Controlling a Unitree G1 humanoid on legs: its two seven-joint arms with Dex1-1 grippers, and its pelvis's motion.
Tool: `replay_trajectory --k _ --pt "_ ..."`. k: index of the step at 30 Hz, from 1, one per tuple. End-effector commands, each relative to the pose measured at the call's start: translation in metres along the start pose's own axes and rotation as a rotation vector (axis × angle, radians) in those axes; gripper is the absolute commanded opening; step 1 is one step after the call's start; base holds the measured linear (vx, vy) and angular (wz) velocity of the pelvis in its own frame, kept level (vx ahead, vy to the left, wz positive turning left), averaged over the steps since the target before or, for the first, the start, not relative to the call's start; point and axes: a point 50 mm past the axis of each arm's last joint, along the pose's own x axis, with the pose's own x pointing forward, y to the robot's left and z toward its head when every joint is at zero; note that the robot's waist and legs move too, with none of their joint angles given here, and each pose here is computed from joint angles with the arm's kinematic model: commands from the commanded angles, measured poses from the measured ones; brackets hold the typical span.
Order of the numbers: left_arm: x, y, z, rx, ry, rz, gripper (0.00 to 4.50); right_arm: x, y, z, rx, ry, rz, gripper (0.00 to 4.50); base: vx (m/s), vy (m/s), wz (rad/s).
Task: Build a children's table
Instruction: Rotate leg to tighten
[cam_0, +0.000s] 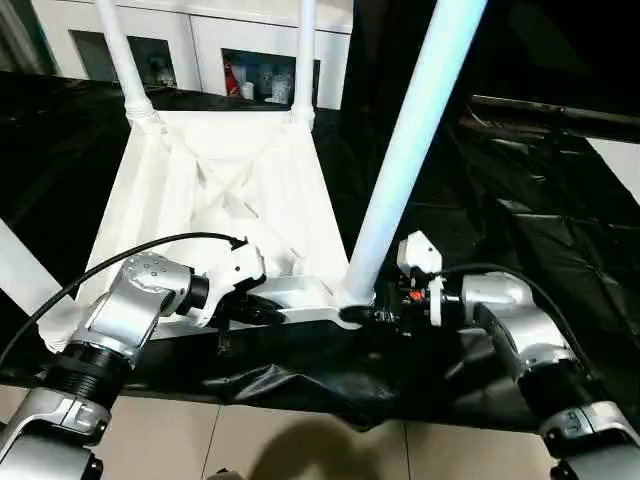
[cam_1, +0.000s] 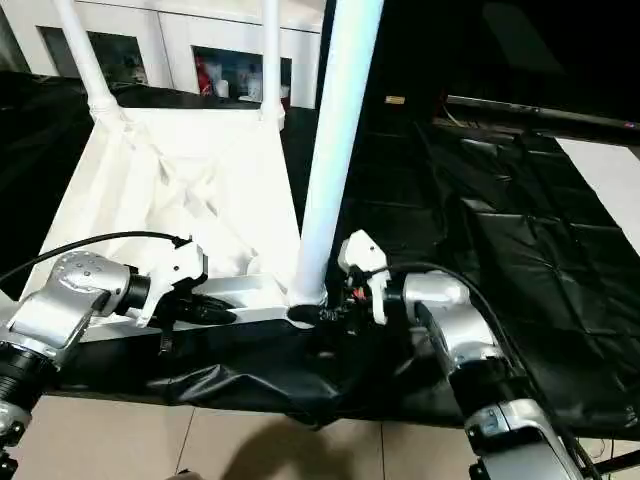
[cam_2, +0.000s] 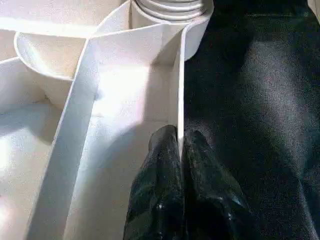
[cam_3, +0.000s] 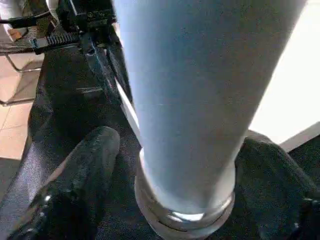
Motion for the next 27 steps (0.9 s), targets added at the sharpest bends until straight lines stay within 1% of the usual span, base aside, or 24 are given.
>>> replay_trajectory --k 1,4,5,6,8,10,16,17,19,21,23,25,26,27 --pt "0.009 -0.006 0.0 -0.01 -0.032 -0.058 0.0 0.0 0.0 0.0 0.014 0.004 0.023 3.24 0.0 0.0 0.0" --pt "0.009 -0.006 0.0 -0.013 -0.029 -0.052 0.0 0.001 0.001 -0.002 0.016 0.011 0.027 3.03 0.0 0.0 0.0" --pt "0.009 -0.005 0.0 -0.014 -0.028 -0.049 0.0 0.001 0.001 -0.003 0.017 0.013 0.028 3.03 0.0 0.0 0.0" --pt "0.009 -0.005 -0.001 -0.015 -0.027 -0.049 0.0 0.001 0.001 -0.004 0.019 0.014 0.028 2.82 0.0 0.0 0.0" --pt "0.009 -0.006 -0.001 -0.017 -0.026 -0.05 0.0 0.001 0.002 -0.004 0.022 0.017 0.034 2.76 0.0 0.0 0.0" --pt "0.009 -0.006 -0.001 -0.019 -0.025 -0.051 0.0 0.002 0.002 -0.005 0.024 0.021 0.038 2.5 0.0 0.0 0.0" --pt "0.01 -0.008 -0.003 -0.032 -0.026 -0.052 0.0 0.003 0.005 -0.009 0.041 0.026 0.041 2.23 0.0 0.0 0.0" --pt "0.012 -0.008 -0.003 -0.048 -0.035 -0.037 0.0 0.005 0.004 -0.012 0.058 0.022 0.013 2.17 0.0 0.0 0.0" --pt "0.013 -0.008 -0.004 -0.057 -0.041 -0.027 0.0 0.005 0.004 -0.013 0.067 0.019 -0.003 2.12 0.0 0.0 0.0" --pt "0.019 -0.001 -0.003 -0.091 -0.043 0.057 0.0 0.009 -0.002 -0.017 0.11 -0.006 -0.122 2.08 0.0 0.0 0.0" --pt "0.022 0.002 -0.001 -0.107 -0.051 0.084 0.0 0.011 -0.005 -0.019 0.126 -0.016 -0.17 2.07 0.0 0.0 0.0" --pt "0.034 0.009 0.005 -0.148 -0.074 0.169 0.0 0.018 -0.009 -0.023 0.18 -0.037 -0.292 2.07 0.0 0.0 0.0" --pt "0.034 0.009 0.005 -0.148 -0.074 0.169 0.0 0.018 -0.009 -0.023 0.18 -0.037 -0.292 2.07 0.0 0.0 0.0" --pt "0.043 0.015 0.01 -0.165 -0.073 0.241 0.0 0.026 -0.011 -0.025 0.217 -0.052 -0.367 2.07 0.0 0.0 0.0"
